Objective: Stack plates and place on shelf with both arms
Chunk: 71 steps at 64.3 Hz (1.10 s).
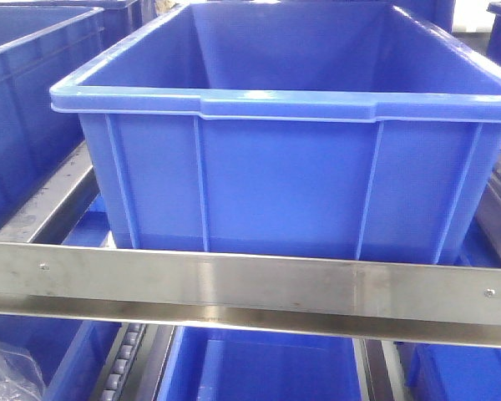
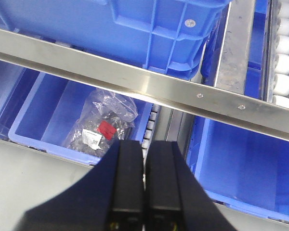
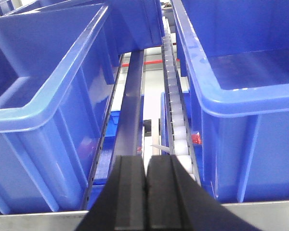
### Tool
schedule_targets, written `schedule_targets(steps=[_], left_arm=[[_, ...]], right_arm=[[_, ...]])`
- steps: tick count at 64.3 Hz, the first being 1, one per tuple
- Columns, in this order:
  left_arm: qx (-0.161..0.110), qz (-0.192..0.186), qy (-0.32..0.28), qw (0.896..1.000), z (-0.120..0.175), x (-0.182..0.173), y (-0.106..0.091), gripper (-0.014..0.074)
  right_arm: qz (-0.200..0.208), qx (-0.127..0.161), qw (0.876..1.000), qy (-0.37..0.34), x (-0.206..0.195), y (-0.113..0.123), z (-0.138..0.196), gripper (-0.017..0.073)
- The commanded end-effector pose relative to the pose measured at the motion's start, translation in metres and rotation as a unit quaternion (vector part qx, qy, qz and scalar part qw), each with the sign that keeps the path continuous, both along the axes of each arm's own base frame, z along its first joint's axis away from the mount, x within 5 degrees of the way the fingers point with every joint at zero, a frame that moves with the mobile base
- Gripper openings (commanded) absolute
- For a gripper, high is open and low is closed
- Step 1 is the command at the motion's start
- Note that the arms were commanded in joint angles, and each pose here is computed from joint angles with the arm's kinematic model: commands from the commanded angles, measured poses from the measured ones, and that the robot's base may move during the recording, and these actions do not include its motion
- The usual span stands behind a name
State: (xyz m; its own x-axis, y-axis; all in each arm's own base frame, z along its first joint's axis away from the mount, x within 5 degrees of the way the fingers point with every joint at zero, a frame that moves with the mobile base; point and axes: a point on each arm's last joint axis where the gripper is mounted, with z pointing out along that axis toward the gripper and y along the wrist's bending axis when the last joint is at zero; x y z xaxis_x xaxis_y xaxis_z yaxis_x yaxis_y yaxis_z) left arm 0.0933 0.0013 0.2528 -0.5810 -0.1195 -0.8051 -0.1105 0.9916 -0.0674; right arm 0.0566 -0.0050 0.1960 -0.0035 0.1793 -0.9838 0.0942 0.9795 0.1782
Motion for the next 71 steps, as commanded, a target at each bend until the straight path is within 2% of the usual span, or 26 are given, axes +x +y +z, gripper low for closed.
schedule_targets(steps=[1, 6, 8, 14, 18, 24, 27, 34, 41, 47, 71], left_arm=[[-0.006, -0.006, -0.044, 0.999, 0.014, 0.004, -0.001, 0.0097], [-0.003, -0.006, -0.045, 0.999, 0.014, 0.004, -0.001, 0.0097], [0.011, -0.007, -0.049, 0.999, 0.015, 0.004, 0.0, 0.0097], [0.016, -0.019, -0.103, 0.994, 0.02, -0.001, 0.0, 0.0097], [0.008, -0.035, -0.156, 0.987, 0.019, -0.006, -0.002, 0.0097], [-0.004, -0.061, -0.234, 0.97, 0.01, -0.017, -0.005, 0.0097], [-0.011, -0.075, -0.274, 0.959, -0.001, -0.024, -0.007, 0.0097], [-0.03, -0.086, -0.32, 0.943, -0.021, -0.033, -0.009, 0.0097], [-0.06, -0.084, -0.345, 0.933, -0.041, -0.04, -0.009, 0.0097], [-0.076, -0.082, -0.332, 0.937, -0.046, -0.039, -0.009, 0.0097], [-0.083, -0.107, -0.329, 0.934, -0.046, -0.04, -0.012, 0.0097]], right_arm=[[-0.004, -0.016, 0.999, -0.052, -0.002, 0.0, 0.009, 0.0056], [-0.004, -0.016, 0.999, -0.052, -0.002, 0.0, 0.009, 0.0056], [-0.004, -0.016, 0.999, -0.052, -0.002, 0.0, 0.009, 0.0056], [-0.004, -0.016, 0.999, -0.052, -0.002, 0.0, 0.009, 0.0056], [-0.004, -0.016, 0.999, -0.052, -0.002, 0.0, 0.009, 0.0056], [-0.004, -0.016, 0.999, -0.052, -0.002, 0.0, 0.009, 0.0056], [-0.004, -0.016, 0.999, -0.052, -0.002, 0.0, 0.009, 0.0056], [-0.004, -0.016, 0.999, -0.052, -0.002, 0.0, 0.009, 0.0056], [-0.004, -0.016, 0.999, -0.052, -0.002, 0.0, 0.009, 0.0056], [-0.004, -0.016, 0.999, -0.052, -0.002, 0.0, 0.009, 0.0056], [-0.004, -0.016, 0.999, -0.052, -0.002, 0.0, 0.009, 0.0056]])
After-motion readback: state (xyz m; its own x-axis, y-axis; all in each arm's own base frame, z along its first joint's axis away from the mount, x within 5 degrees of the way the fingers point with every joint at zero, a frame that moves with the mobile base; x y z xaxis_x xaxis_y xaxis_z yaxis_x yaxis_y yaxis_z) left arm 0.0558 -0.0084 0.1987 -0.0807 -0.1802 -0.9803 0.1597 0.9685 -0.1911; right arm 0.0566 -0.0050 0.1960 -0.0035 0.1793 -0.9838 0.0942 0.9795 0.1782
